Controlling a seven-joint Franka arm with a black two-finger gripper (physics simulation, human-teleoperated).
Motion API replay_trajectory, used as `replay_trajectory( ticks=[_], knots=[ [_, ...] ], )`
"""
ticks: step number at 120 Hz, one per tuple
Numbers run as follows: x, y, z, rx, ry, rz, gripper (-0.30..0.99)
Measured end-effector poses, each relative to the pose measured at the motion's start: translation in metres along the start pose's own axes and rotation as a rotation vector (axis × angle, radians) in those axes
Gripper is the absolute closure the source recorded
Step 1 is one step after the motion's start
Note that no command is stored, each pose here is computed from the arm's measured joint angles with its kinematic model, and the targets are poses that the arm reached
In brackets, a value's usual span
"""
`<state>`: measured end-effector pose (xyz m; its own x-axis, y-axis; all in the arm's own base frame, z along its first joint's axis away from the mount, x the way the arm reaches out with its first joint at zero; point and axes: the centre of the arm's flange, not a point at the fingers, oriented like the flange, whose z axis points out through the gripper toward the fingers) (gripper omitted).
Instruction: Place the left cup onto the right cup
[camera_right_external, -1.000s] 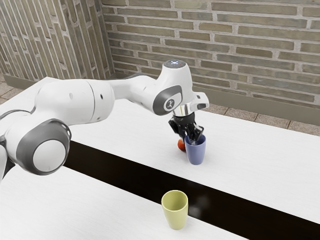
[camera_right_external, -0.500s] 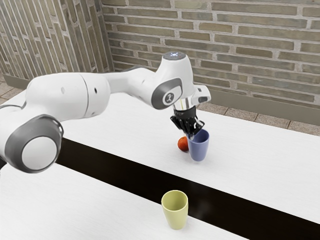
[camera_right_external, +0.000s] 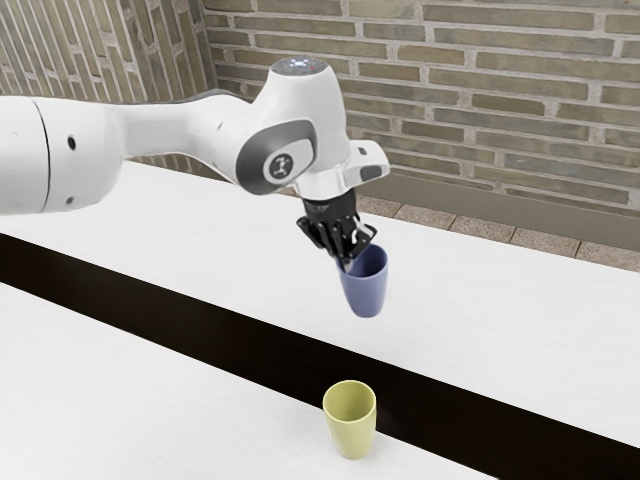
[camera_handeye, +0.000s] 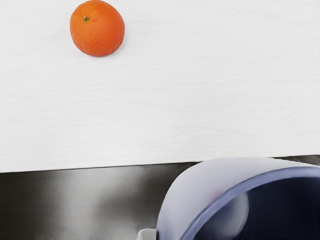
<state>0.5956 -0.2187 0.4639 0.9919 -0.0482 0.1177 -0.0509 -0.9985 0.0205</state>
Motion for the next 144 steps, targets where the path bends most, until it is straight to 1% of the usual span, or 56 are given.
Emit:
replay_trajectory(
  ticks=[13,37,64,74,94,119,144],
  knots=[
    [-0.022,0.009,-0.011,-0.003,-0.003,-0.022,0.79],
    [-0.063,0.024,-0.017,-0.021,-0.035,-0.084,0.79],
    [-0.100,0.038,-0.023,-0.041,-0.061,-0.157,0.79],
    [-0.107,0.038,-0.023,-0.043,-0.069,-0.190,0.79],
    [-0.112,0.021,-0.020,-0.054,-0.089,-0.288,0.79],
    [-0.132,0.035,-0.013,-0.077,-0.127,-0.345,0.79],
    [-0.140,0.029,-0.004,-0.078,-0.152,-0.413,0.79]
  ],
)
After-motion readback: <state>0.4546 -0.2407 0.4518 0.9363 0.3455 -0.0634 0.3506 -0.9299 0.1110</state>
